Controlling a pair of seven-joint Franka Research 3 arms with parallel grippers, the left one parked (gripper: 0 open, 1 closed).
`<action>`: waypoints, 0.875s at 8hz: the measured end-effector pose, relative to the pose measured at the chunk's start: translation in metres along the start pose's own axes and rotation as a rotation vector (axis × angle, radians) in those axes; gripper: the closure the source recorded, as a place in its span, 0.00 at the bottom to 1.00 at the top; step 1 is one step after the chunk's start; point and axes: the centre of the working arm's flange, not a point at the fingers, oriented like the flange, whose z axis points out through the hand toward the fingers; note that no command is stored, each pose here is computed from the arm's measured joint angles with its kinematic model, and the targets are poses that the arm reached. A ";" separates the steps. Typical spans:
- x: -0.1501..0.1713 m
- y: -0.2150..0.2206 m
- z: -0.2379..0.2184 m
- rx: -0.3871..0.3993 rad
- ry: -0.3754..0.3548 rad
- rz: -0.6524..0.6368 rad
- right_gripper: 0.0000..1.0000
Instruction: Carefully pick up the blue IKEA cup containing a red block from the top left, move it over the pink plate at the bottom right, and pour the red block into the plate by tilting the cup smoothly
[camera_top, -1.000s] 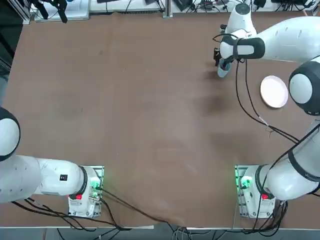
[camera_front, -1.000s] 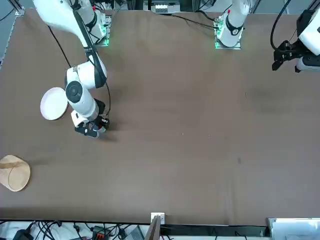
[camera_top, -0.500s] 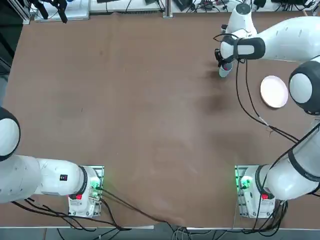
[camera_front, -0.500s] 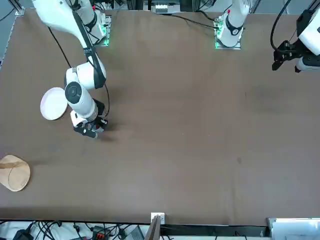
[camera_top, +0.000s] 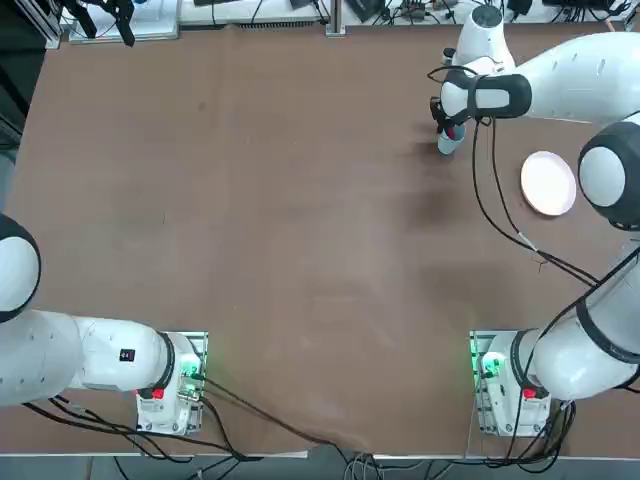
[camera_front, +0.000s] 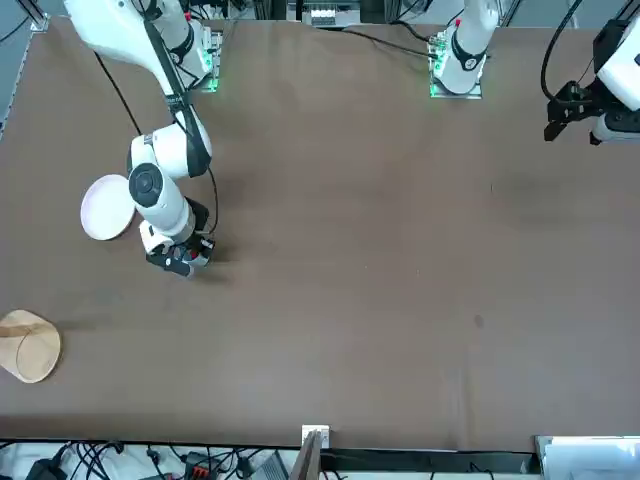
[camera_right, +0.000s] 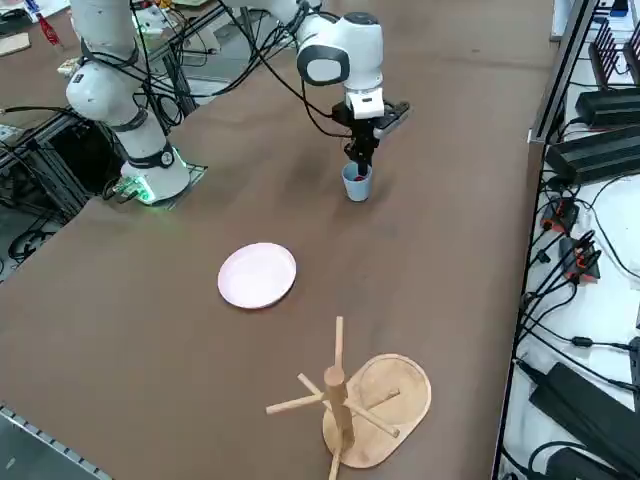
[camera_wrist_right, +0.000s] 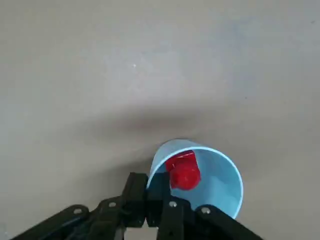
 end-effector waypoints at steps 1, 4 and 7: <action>0.000 0.002 -0.002 -0.015 -0.020 -0.010 0.97; 0.009 0.020 -0.044 -0.086 -0.125 -0.033 0.97; 0.012 0.044 -0.082 -0.103 -0.162 -0.053 0.97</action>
